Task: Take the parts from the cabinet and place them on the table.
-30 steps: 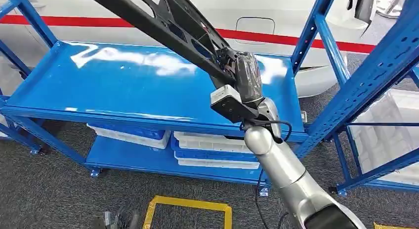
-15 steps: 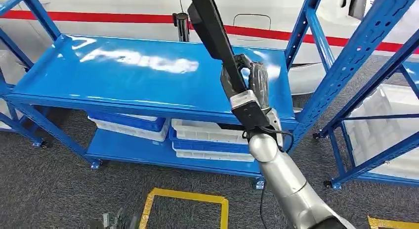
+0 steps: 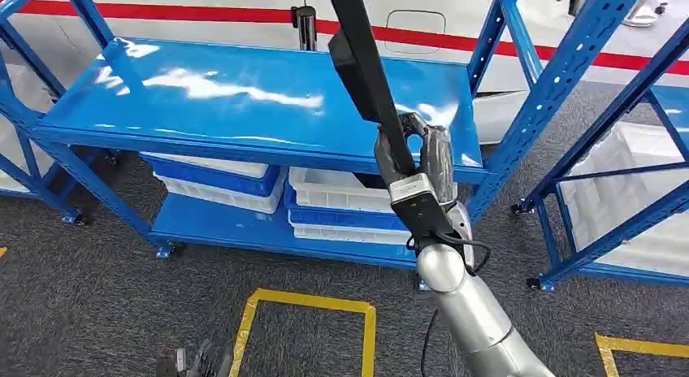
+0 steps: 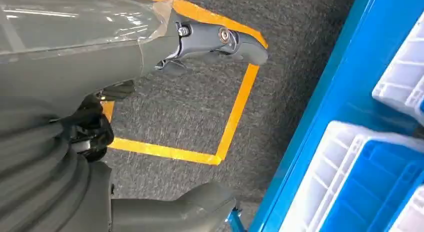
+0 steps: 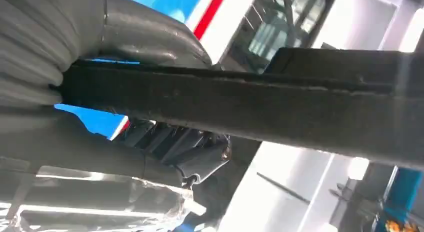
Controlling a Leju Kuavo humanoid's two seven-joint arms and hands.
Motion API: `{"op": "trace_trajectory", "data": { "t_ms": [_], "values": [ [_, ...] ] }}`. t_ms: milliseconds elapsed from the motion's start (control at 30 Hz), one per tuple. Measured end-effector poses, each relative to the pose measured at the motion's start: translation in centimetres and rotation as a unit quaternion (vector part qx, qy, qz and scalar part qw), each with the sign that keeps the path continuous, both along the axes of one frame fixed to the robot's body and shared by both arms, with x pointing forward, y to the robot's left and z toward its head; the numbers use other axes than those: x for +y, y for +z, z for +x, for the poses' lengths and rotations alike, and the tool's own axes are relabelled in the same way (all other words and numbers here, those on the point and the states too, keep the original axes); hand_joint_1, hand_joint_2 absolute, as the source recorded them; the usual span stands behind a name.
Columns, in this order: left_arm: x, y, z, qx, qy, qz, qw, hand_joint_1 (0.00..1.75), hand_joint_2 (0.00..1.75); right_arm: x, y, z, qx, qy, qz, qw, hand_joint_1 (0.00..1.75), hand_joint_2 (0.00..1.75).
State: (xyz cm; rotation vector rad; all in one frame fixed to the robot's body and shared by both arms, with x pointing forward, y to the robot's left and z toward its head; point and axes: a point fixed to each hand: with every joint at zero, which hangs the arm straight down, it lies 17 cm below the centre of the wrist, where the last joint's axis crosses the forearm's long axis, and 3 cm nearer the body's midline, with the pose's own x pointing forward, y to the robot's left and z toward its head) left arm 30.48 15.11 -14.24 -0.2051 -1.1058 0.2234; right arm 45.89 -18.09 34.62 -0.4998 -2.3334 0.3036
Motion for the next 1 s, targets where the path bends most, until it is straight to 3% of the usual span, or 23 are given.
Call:
{"op": "trace_trajectory", "data": {
  "t_ms": [433,1000],
  "values": [
    [0.7,-0.3,-0.1,0.007,0.007,0.001,1.0,0.0,1.75,1.6,-1.1,0.3,0.043,0.05,0.033,0.997,1.75,1.75],
    [0.2,-0.4,-0.2,0.01,-0.006,0.007,1.0,0.0,1.75,-0.1,-0.2,-1.5,0.024,0.021,0.026,0.999,1.75,1.75]
  ]
}}
